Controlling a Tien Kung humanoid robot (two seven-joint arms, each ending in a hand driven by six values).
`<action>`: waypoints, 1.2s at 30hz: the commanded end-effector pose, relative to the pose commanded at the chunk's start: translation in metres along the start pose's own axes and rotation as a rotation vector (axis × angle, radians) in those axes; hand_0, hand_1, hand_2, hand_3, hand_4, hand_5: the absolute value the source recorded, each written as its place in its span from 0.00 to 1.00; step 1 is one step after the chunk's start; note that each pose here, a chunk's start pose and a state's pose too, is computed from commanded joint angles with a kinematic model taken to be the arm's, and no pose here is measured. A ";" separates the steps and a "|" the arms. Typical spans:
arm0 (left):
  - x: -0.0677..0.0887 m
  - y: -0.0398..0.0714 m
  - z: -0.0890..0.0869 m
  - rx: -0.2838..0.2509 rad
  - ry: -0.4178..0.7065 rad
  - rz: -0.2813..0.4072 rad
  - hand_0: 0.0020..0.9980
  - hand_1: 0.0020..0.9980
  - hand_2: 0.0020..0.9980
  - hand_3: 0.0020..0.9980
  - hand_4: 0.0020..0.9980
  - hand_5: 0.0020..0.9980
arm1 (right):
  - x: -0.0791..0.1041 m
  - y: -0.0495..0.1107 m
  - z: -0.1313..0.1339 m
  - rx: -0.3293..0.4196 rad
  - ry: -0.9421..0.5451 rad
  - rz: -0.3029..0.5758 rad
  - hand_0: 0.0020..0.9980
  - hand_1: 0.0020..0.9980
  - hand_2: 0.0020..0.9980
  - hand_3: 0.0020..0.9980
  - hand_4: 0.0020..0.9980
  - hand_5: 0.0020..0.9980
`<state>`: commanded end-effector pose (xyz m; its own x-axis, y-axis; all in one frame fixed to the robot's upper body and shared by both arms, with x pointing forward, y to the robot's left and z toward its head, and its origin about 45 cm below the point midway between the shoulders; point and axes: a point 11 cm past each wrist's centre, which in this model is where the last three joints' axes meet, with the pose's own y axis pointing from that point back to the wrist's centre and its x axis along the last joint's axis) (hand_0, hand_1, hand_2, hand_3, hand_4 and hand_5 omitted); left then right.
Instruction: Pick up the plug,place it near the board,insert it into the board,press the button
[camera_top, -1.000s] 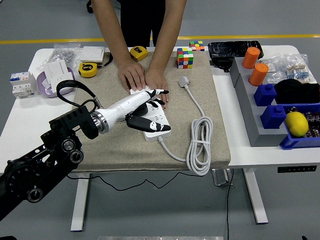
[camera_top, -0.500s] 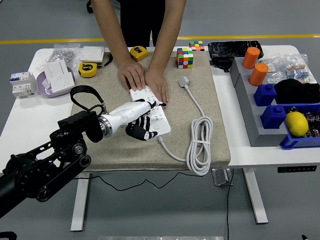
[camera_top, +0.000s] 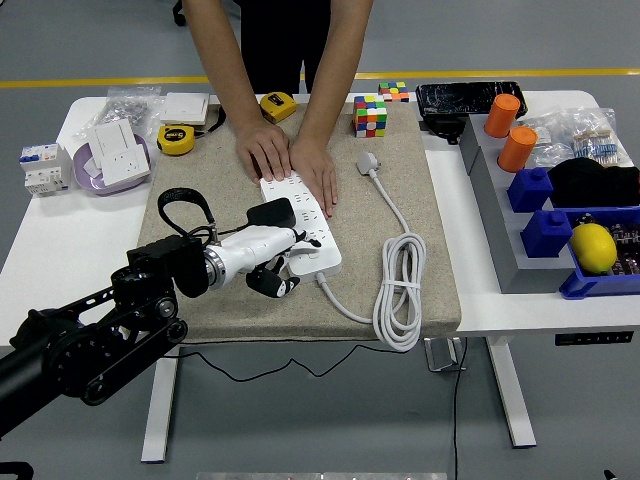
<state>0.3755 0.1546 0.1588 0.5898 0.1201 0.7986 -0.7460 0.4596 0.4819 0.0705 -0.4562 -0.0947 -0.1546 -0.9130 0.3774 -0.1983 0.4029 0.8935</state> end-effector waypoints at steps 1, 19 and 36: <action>0.000 0.000 0.000 0.000 -0.001 -0.001 0.14 0.02 0.14 0.86 0.60 0.00 | 0.000 0.000 0.000 0.001 0.000 0.000 0.97 0.83 0.76 0.80 1.00 0.98; -0.009 -0.001 -0.003 0.009 -0.009 -0.014 0.14 0.02 0.14 0.86 0.61 0.00 | 0.001 0.000 0.003 -0.004 0.005 0.002 0.97 0.83 0.76 0.80 1.00 0.98; -0.014 -0.002 -0.008 0.028 -0.030 -0.041 0.14 0.02 0.14 0.84 0.62 0.00 | 0.001 0.000 0.001 -0.001 0.001 0.001 0.97 0.83 0.76 0.80 1.00 0.98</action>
<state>0.3716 0.1592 0.1441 0.6113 0.0753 0.7878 -0.7299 0.4385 0.5244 0.0698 -0.4567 -0.0945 -0.1539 -0.9126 0.3789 -0.1974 0.4041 0.8932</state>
